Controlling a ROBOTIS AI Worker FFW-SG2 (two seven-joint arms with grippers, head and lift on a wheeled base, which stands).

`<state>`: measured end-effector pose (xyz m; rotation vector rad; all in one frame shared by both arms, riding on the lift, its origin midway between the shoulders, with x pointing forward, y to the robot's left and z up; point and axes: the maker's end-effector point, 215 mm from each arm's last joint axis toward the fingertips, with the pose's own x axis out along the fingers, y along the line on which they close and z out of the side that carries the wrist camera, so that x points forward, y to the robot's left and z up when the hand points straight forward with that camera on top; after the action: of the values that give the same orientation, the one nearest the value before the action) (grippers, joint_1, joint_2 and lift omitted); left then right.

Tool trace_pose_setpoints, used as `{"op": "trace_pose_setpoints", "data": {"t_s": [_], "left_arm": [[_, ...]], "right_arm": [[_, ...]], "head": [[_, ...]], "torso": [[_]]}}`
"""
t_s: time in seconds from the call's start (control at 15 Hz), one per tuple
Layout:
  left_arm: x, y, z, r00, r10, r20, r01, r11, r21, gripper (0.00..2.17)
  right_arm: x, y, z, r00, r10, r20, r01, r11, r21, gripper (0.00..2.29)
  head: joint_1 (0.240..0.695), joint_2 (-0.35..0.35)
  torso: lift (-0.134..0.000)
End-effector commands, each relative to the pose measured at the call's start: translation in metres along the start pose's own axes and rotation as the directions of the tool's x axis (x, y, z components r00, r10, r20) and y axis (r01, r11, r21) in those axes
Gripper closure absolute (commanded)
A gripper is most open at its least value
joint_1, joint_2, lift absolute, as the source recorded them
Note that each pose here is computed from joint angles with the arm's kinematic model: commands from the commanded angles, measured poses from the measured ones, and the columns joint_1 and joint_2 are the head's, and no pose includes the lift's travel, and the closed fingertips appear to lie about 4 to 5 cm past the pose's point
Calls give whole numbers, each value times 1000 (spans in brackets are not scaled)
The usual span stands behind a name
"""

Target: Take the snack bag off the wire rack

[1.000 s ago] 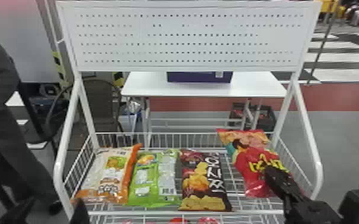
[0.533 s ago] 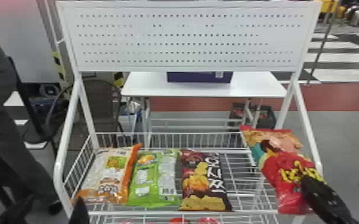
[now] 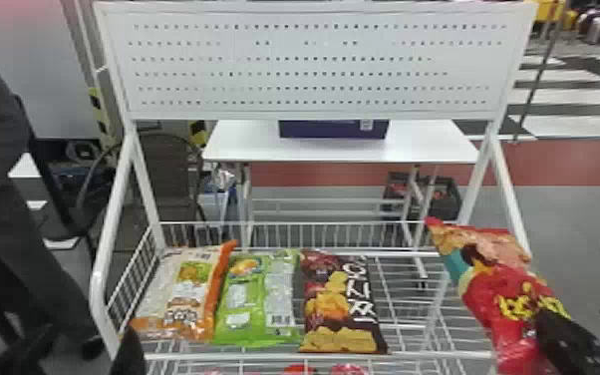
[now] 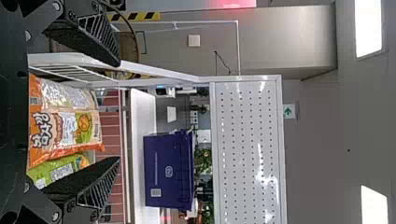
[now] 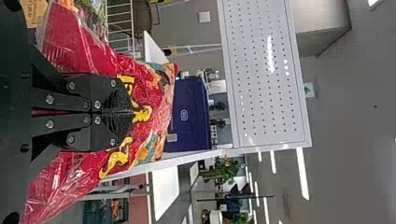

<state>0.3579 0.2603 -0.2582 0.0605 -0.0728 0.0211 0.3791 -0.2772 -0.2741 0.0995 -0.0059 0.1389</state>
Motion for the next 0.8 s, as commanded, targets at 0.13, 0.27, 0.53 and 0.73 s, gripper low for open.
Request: {"op": "trace_pose_setpoints", "data": {"t_s": [0.13,0.27,0.53,0.73], "left_arm": [[-1,4,1,1000,7,2,-7,1000,2,188],[-2,4,1,1000,7,1,-7,1000,2,188],[-1,4,2,1000,6,3,-6,1000,-1,188],[0,4,1,1000,7,3,-7,1000,-2,188]], "right_arm": [[-1,0,5,1000,-1,13,1,1000,-2,2074],[-1,2,7,1000,2,18,-2,1000,0,2074],[-3,-1,10,1000,-4,27,4,1000,0,2074],[-4,-1,13,999,-5,38,5,1000,2,2074]], "head": [[499,0],[499,0],[499,0],[499,0]], "torso": [[0],[0],[0],[0]]}}
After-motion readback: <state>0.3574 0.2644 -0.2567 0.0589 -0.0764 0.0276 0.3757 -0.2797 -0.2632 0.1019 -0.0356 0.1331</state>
